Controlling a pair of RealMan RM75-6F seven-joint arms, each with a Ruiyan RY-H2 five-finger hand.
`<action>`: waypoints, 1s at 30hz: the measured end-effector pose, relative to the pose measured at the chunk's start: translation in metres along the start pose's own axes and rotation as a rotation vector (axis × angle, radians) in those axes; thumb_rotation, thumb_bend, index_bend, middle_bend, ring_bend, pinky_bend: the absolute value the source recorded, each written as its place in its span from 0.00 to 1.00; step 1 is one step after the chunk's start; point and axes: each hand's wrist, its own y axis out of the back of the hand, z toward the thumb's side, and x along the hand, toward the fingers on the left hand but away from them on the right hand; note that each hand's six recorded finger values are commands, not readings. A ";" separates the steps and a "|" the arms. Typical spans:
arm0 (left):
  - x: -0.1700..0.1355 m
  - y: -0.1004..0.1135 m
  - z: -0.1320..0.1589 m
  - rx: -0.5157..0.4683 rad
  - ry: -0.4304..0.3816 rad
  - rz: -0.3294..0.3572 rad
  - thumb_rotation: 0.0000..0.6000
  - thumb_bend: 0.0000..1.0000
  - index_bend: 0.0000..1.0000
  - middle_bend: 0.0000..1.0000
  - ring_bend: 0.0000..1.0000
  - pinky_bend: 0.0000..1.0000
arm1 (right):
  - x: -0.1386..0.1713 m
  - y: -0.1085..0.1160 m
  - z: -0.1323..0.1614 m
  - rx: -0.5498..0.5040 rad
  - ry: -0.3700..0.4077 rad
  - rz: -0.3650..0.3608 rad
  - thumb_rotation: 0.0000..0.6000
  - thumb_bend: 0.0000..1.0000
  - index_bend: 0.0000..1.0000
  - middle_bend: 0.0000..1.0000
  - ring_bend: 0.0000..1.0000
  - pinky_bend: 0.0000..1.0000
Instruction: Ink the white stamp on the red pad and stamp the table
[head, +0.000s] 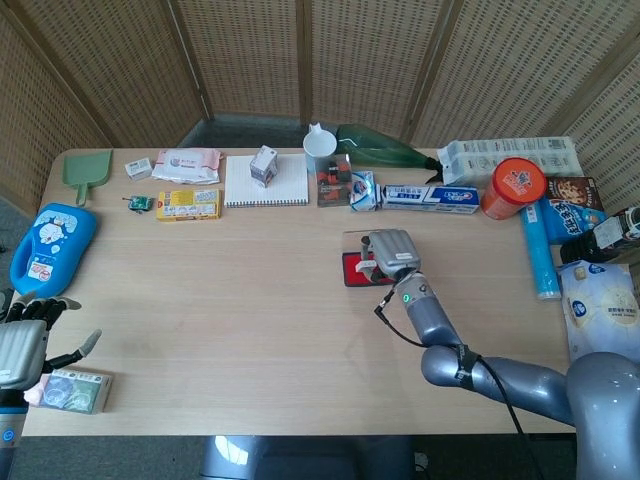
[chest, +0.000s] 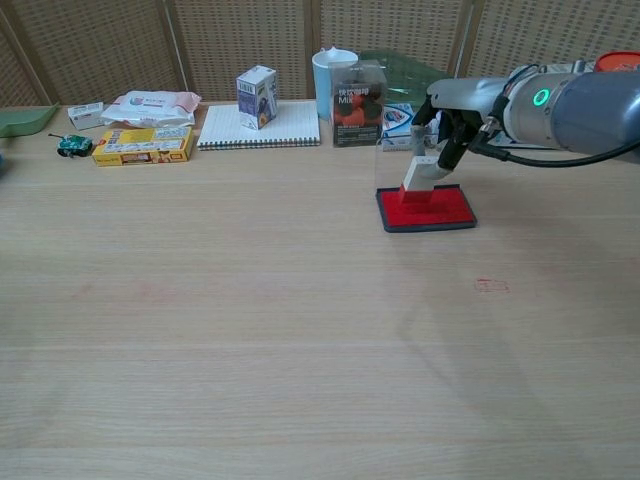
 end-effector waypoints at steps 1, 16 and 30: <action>0.000 0.001 0.001 0.001 -0.002 0.003 0.30 0.21 0.33 0.33 0.28 0.12 | 0.004 0.001 -0.001 -0.006 0.002 0.000 1.00 0.42 0.74 1.00 1.00 1.00; 0.001 0.005 0.015 -0.002 -0.044 0.006 0.30 0.21 0.33 0.33 0.28 0.12 | 0.074 -0.017 -0.034 -0.011 0.018 0.063 1.00 0.42 0.74 1.00 1.00 1.00; -0.004 0.004 0.016 -0.001 -0.044 -0.001 0.30 0.21 0.33 0.33 0.28 0.12 | 0.085 -0.045 -0.060 0.038 -0.026 0.107 1.00 0.42 0.73 1.00 1.00 1.00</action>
